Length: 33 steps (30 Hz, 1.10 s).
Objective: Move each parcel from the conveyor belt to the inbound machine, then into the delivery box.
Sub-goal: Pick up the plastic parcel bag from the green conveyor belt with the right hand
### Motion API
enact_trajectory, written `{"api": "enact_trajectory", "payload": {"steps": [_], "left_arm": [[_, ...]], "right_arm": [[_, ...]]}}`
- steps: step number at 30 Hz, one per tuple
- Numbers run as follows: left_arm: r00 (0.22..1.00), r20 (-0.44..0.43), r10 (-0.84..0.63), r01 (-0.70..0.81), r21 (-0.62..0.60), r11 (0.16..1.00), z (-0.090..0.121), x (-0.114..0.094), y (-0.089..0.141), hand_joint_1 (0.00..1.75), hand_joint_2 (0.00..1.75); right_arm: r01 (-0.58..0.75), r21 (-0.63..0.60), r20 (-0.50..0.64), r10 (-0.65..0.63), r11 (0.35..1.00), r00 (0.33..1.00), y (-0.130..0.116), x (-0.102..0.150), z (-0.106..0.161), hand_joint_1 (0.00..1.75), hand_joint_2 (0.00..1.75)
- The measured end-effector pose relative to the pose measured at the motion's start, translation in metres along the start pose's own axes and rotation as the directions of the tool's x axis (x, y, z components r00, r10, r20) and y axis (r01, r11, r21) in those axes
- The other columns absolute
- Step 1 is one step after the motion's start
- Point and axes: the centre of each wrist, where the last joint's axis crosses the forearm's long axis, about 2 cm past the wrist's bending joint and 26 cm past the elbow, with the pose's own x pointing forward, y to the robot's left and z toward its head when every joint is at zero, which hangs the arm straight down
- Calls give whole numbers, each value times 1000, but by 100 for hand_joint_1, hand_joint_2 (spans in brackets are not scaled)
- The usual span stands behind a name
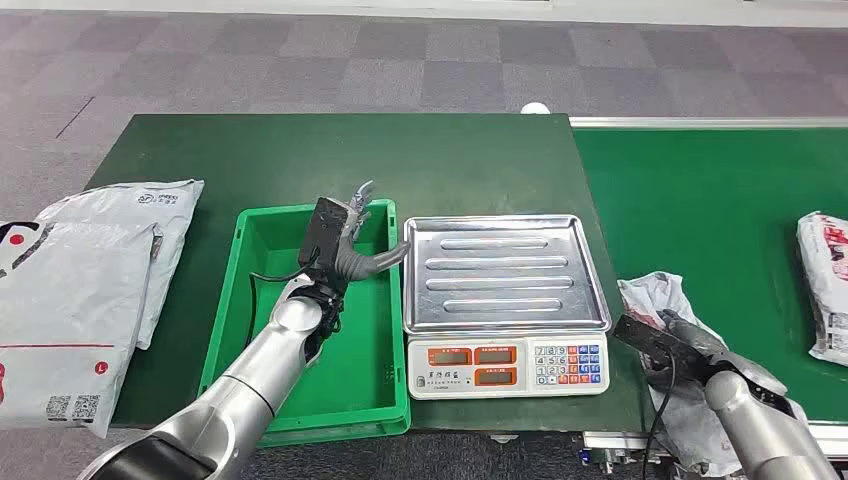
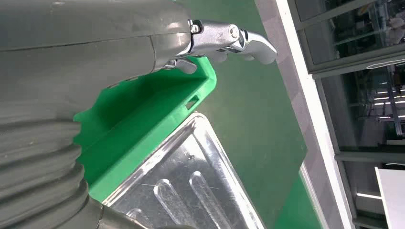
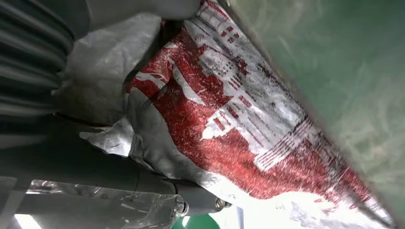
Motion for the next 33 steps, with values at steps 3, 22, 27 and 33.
{"api": "enact_trajectory", "payload": {"steps": [3, 22, 27, 33], "left_arm": [[1000, -2, 3, -3, 7, 1000, 2, -2, 1, 0, 175], [1000, -3, 16, -16, 47, 999, 17, -10, 1, 0, 175], [1000, -1, 5, -5, 51, 999, 22, -12, 0, 0, 175], [1000, 21, -10, 9, 29, 1000, 16, -7, -3, 0, 175]], "right_arm": [[-15, -19, 4, 16, 1000, 1000, -1, 5, 0, 175, 175], [6, -244, 82, 15, 970, 997, -13, 34, 3, 175, 175], [97, -423, 189, -17, 901, 982, -37, 51, 10, 175, 175], [216, -566, 316, -33, 795, 948, -99, 74, 18, 175, 175]]}}
